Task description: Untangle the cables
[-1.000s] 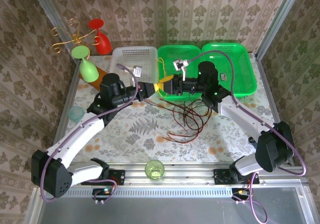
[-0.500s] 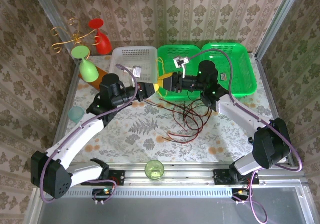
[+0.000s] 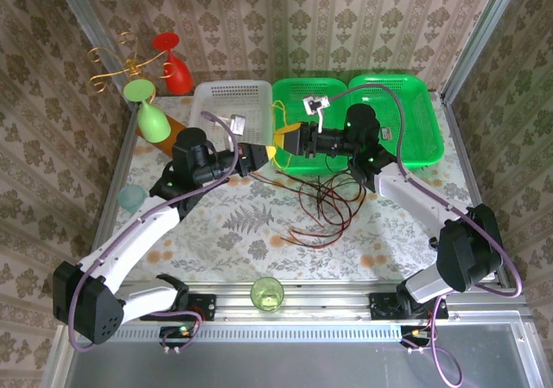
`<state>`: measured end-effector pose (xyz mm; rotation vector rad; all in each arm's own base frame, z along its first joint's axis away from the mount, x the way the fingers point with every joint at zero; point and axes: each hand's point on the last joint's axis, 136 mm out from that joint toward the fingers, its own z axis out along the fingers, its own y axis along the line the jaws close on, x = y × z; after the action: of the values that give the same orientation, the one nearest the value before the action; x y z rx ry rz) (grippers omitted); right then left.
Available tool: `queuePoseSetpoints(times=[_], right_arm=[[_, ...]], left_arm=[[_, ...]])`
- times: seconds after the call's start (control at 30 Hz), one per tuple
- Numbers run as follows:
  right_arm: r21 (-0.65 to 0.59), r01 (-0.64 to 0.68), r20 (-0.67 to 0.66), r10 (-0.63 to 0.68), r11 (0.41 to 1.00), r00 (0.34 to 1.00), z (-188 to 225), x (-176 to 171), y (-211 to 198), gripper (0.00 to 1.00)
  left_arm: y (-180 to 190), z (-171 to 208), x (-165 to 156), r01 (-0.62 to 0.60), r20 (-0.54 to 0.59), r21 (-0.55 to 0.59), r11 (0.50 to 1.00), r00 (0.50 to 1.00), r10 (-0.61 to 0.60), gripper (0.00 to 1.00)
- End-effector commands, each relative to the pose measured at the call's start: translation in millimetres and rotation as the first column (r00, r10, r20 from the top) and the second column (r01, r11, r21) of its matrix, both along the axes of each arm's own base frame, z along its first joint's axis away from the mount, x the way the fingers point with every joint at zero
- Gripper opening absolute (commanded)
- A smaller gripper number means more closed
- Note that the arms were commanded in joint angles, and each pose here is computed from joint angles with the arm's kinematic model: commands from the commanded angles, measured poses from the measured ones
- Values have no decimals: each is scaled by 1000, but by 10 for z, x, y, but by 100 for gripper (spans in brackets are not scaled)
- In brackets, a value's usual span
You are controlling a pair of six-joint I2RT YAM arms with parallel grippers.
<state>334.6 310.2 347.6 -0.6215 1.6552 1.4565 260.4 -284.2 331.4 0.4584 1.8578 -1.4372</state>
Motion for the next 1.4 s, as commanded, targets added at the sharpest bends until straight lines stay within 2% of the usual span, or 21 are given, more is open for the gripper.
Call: queuePoseSetpoints(times=[0.0,0.23,0.33,0.63,0.83,1.07,1.37], right_arm=[[-5,-13,21,13,1000,1000,1,-66,-7,34],[-12,-16,21,17,1000,1000,-35,-62,2,31],[-11,-23,19,23,1000,1000,-37,-67,9,25],[-18,-35,7,35,999,999,-82,-81,29,27],[-20,-42,1,42,999,999,-92,-94,37,20],[-21,-42,9,43,999,999,-80,-121,31,0],[-60,21,41,-18,998,999,-82,-89,-82,0]], left_arm=[[-13,91,-69,33,42,-8,999,999,-32,0],[-22,120,-57,32,47,-11,999,998,-32,0],[-21,108,-55,31,44,-9,999,999,-31,0],[-26,101,-58,33,42,-8,999,999,-32,0],[-21,100,-61,31,42,-9,999,999,-31,0],[-14,106,-62,29,43,-9,1000,999,-29,0],[66,70,-20,-8,35,12,1000,999,8,0]])
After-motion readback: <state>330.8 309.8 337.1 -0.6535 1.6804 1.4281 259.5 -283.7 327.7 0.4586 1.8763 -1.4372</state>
